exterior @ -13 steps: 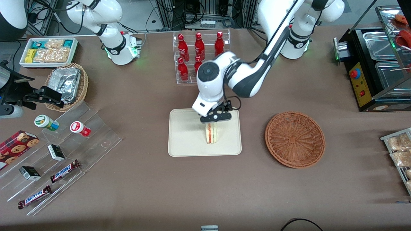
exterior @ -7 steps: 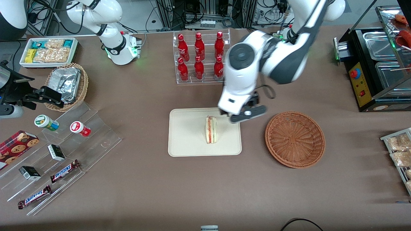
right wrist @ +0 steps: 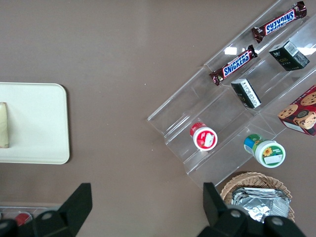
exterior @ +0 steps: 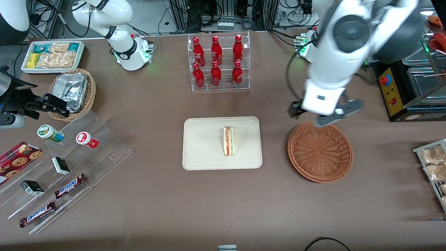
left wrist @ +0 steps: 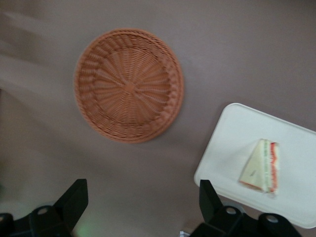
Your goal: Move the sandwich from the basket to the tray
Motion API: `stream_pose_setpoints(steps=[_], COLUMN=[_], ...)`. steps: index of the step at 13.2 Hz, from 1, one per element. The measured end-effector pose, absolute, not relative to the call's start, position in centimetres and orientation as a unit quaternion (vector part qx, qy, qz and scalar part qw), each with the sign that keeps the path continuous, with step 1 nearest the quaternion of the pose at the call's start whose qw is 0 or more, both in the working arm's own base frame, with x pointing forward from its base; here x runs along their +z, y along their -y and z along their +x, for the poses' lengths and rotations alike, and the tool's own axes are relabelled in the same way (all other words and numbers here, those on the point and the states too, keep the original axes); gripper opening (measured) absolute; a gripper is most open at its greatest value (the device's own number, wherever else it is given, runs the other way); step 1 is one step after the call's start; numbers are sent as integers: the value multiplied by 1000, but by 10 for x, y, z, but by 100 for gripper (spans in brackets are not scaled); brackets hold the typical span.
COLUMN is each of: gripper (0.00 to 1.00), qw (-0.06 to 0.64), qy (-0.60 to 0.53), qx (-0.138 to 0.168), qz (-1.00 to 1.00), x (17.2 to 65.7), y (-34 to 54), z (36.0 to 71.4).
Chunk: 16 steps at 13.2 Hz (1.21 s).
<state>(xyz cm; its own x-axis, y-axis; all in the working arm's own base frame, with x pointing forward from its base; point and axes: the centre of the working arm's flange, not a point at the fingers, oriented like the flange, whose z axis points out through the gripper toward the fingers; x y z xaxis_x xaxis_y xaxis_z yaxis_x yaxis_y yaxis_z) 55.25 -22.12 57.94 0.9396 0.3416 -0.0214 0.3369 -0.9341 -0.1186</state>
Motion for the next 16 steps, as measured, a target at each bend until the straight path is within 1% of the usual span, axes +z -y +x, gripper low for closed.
stream_pose_setpoints(steps=[3,5,7,10,13,16], gripper=[100,100,100,100,100,100], qw=[59,60,52,32,6,-2], qy=[132,101,76,49,41,32], qx=[41,54,60,62,52,47], qz=[-989,-992,-994,-996,-998,-998], x=[589,585,580,581,594,600], y=[156,123,98,72,36,5], z=[553,542,528,510,506,504])
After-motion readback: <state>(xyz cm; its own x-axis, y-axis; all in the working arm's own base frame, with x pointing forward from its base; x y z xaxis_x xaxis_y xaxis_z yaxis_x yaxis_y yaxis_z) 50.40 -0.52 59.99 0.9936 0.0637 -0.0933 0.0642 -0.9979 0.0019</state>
